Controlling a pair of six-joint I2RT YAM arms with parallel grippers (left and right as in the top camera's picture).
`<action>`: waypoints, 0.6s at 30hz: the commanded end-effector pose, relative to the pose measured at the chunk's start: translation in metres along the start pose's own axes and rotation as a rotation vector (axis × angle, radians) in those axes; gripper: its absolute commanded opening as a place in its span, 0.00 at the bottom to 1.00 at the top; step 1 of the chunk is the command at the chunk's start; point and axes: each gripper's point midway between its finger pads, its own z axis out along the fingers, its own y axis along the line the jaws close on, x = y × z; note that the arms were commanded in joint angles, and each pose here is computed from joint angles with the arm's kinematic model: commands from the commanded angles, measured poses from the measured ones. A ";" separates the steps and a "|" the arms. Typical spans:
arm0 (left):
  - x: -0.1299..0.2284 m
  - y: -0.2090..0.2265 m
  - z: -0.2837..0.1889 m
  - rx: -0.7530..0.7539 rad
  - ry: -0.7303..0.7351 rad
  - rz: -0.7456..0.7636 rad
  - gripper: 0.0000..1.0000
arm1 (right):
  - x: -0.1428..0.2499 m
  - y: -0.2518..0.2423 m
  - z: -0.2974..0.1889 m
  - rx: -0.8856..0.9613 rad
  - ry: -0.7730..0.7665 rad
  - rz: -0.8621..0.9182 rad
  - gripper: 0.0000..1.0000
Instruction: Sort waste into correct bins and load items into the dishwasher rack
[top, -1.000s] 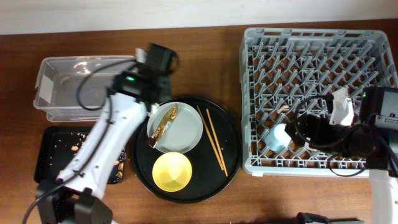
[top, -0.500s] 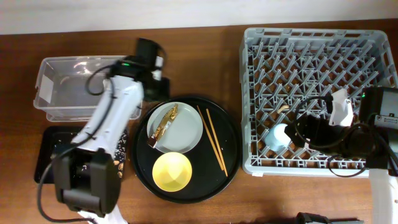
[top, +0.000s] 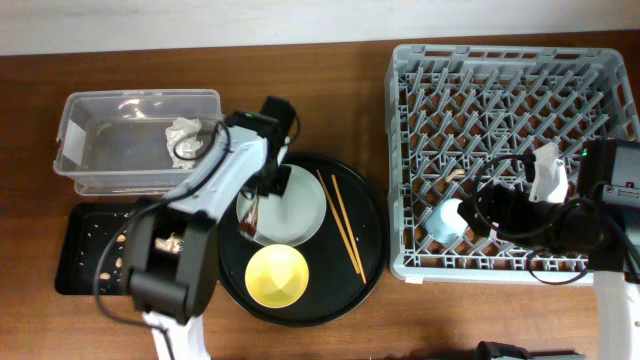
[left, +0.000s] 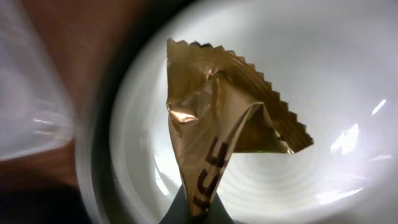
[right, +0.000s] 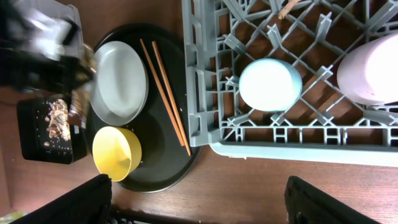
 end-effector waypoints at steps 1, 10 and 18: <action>-0.048 0.062 -0.114 -0.057 -0.368 -0.161 0.00 | -0.001 0.000 -0.002 0.010 -0.007 -0.014 0.89; -0.093 0.197 -0.082 0.020 -0.556 -0.599 0.73 | 0.000 0.000 -0.002 0.010 -0.006 -0.013 0.89; -0.032 0.137 -0.205 0.096 -0.551 -0.447 0.76 | 0.000 -0.002 -0.002 0.026 -0.006 -0.012 0.89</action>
